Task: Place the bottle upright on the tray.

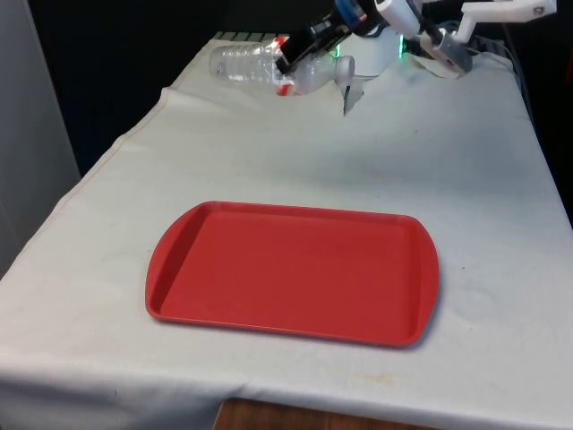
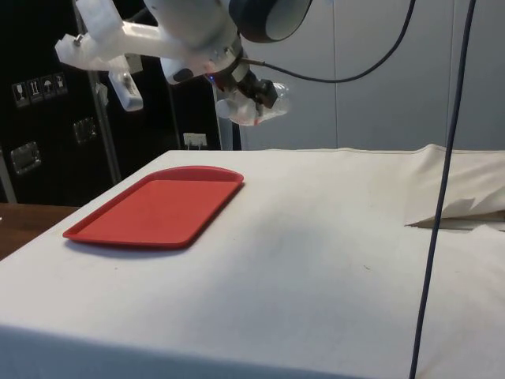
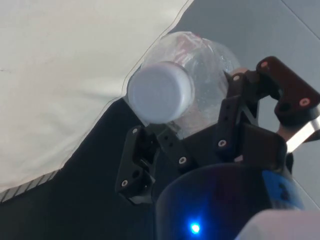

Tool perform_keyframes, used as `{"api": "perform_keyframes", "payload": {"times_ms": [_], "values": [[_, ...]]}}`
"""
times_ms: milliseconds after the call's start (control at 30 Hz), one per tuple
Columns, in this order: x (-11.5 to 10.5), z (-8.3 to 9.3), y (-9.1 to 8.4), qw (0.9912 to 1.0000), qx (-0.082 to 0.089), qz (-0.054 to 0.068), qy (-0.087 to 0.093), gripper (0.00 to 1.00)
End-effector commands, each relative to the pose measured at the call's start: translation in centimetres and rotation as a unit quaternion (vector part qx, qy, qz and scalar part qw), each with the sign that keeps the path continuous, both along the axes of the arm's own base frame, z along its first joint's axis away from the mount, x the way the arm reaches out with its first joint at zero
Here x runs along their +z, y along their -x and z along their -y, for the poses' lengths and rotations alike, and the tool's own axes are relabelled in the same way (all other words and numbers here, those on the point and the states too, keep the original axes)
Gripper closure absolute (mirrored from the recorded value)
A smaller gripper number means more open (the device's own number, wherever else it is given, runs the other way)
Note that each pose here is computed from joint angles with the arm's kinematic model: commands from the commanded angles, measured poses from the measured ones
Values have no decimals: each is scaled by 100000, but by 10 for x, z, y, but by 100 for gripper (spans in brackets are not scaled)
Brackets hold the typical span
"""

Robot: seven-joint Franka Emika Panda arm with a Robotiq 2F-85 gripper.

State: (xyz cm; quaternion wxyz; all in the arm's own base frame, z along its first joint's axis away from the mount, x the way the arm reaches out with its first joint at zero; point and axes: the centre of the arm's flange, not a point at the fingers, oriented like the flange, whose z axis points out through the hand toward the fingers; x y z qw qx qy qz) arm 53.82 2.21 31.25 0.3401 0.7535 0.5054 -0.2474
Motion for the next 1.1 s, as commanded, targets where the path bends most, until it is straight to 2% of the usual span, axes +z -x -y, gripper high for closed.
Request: {"api": "perform_keyframes", "payload": {"times_ms": [0, 200, 233, 267, 500, 533, 567, 767, 800, 833, 1067], "values": [[3, 1, 0, 99997, 167, 95, -806, 67], [6, 0, -3, 99984, -131, 746, -1598, 67], [5, -1, -3, 99993, -304, 746, -862, 67], [7, 0, -3, 99981, -173, 836, -1775, 67], [11, -1, -6, 99948, -370, 1638, -2770, 67], [9, -1, -5, 99966, -538, 1557, -2020, 67], [12, -1, -6, 99942, -428, 1736, -2909, 67], [15, -1, -9, 99892, -803, 2409, -3901, 67], [13, -1, -9, 99916, -1008, 2359, -3197, 67], [15, 0, -9, 99885, -862, 2459, -4032, 67], [18, 0, -11, 99804, -1236, 3253, -5206, 67]]}}
